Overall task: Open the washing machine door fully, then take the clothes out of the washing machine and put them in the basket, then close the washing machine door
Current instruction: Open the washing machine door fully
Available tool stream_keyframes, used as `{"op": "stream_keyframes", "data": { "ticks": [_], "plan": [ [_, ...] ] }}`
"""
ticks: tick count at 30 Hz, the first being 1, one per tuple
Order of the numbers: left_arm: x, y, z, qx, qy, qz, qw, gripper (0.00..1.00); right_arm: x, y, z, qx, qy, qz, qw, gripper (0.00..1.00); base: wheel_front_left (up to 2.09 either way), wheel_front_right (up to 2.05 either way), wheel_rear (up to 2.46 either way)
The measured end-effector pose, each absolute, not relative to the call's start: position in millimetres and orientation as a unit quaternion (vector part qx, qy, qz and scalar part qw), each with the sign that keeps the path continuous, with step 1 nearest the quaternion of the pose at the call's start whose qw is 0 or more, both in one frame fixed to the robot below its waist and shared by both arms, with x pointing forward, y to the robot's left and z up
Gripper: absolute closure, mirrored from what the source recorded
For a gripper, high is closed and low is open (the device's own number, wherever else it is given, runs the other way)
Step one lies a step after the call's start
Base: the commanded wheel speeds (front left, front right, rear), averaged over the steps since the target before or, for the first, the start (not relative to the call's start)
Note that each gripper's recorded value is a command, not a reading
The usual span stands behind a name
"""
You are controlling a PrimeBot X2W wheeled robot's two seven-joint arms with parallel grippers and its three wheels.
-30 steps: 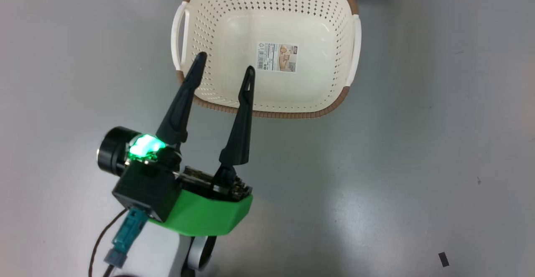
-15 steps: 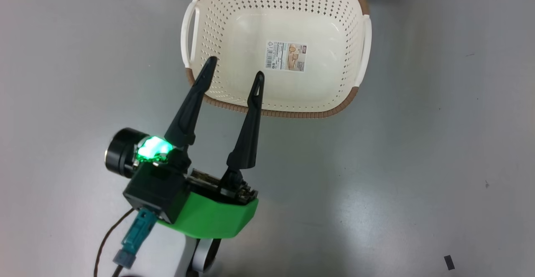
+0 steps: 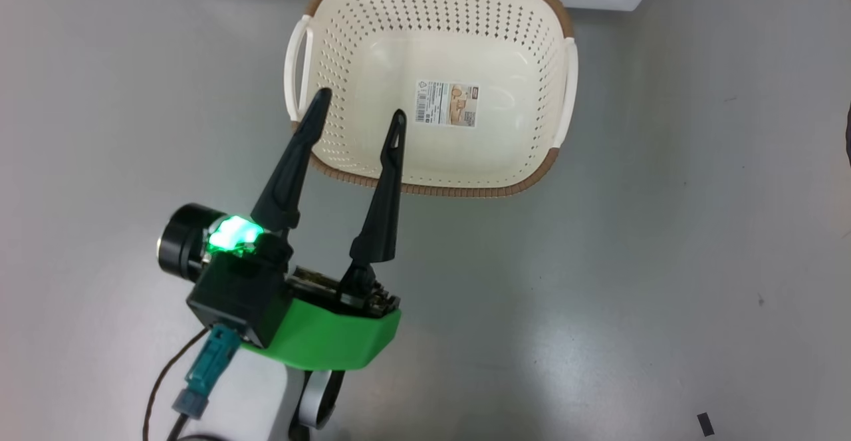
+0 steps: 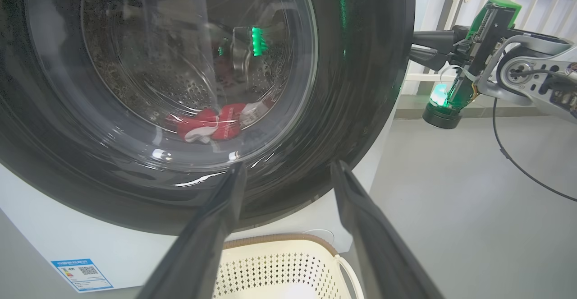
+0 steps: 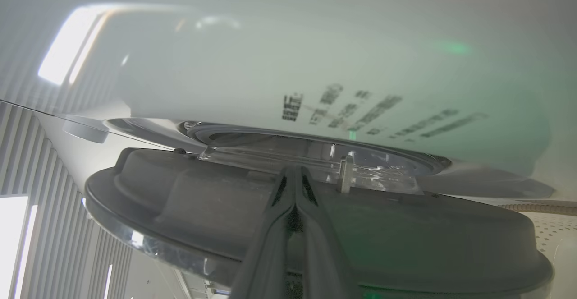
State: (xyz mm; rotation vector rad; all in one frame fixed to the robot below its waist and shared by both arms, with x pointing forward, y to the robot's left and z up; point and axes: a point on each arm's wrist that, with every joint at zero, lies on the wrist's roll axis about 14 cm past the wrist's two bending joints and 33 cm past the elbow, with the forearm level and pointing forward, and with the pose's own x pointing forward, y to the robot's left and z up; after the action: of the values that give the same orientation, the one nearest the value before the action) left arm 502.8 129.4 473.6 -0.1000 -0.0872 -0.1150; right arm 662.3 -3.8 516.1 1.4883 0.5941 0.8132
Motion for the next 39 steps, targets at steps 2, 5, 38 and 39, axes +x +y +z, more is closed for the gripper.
{"op": "stream_keyframes", "data": {
  "ticks": [2,5,38,39],
  "plan": [
    [503,130,476,-0.05,-0.046,-0.057,0.996,0.0,660,-4,517,0.646,0.262,0.354,0.623,1.0,0.0,0.0,0.0],
    [502,129,479,-0.05,-0.049,-0.057,0.996,0.0,657,-3,519,0.643,0.267,0.355,0.623,1.0,0.0,0.0,0.0],
    [478,135,521,-0.056,-0.084,-0.049,0.994,0.0,579,16,530,0.622,0.325,0.371,0.608,1.0,0.0,0.0,0.0],
    [477,135,520,-0.057,-0.083,-0.049,0.994,0.0,577,17,530,0.62,0.327,0.373,0.608,1.0,0.0,0.0,0.0]
  ]
}}
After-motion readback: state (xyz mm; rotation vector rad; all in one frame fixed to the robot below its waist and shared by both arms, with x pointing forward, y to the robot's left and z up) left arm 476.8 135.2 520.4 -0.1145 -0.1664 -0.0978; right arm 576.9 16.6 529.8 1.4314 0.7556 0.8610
